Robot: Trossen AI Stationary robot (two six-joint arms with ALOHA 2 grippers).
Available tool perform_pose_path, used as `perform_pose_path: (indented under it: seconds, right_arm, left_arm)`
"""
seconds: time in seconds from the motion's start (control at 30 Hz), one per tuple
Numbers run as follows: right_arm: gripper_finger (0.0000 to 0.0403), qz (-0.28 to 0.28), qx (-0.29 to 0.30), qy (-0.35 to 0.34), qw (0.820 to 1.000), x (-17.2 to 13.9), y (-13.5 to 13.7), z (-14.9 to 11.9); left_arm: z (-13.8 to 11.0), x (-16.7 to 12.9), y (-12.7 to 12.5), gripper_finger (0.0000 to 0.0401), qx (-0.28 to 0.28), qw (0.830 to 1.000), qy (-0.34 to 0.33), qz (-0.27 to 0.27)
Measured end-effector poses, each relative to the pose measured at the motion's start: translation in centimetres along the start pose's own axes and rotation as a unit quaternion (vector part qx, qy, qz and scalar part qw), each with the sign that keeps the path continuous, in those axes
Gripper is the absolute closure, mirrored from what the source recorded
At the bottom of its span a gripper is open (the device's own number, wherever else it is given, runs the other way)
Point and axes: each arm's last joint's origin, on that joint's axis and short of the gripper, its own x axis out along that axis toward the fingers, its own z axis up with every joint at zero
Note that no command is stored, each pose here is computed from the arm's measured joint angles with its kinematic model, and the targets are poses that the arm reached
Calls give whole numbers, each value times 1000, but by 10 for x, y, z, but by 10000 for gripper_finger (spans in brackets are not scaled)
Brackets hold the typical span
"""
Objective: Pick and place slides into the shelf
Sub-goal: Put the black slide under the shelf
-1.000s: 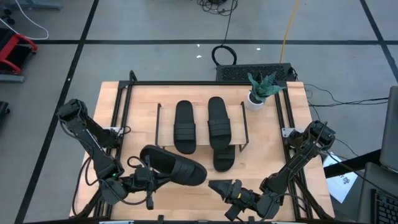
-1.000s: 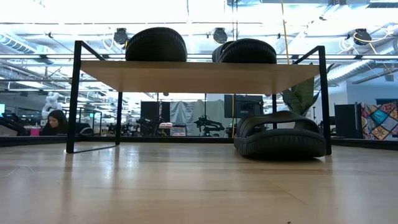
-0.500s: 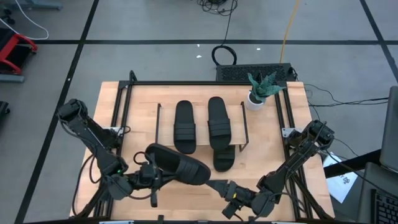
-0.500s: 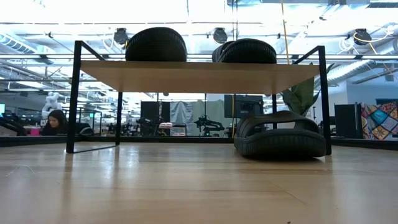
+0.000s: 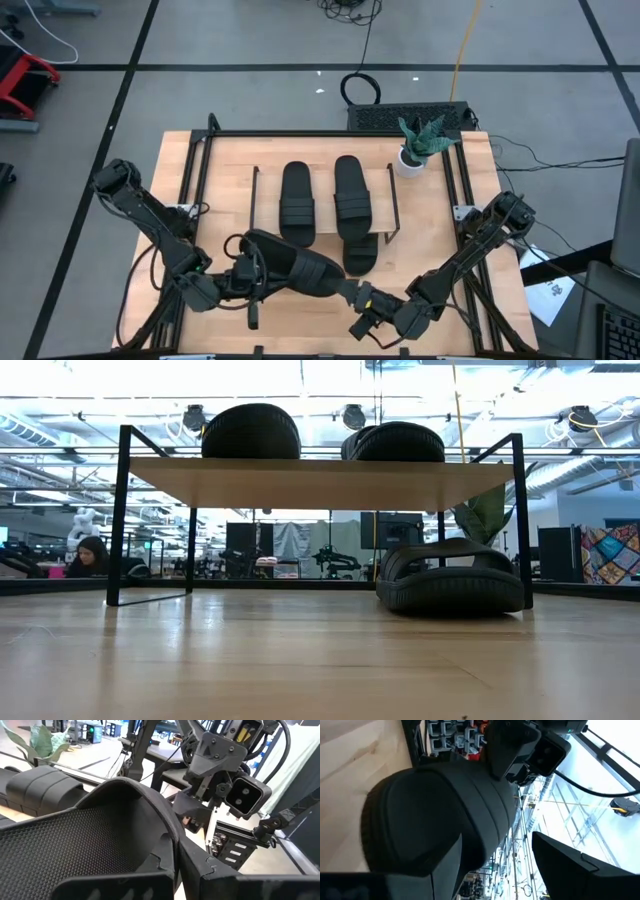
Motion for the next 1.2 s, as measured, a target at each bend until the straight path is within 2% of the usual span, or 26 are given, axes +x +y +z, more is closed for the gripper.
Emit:
perform_pose_path:
  seconds: [0.2, 0.53, 0.9, 1.2]
  right_arm:
    - [167, 4, -21, -31, 999, 12, 5, -2]
    - [167, 1, -37, -25, 999, 38, 14, -9]
    - [167, 2, -60, -18, 998, 38, 17, -8]
    - [174, -15, -62, -58, 996, 43, 13, -9]
  left_arm:
    - [0, 3, 1, 401, -2, 1000, 7, -13]
    - [-1, 6, 2, 401, 3, 1000, 10, -14]
    - [0, 0, -5, 401, 33, 999, -1, -38]
    - [-3, 0, -4, 401, 25, 998, 19, -48]
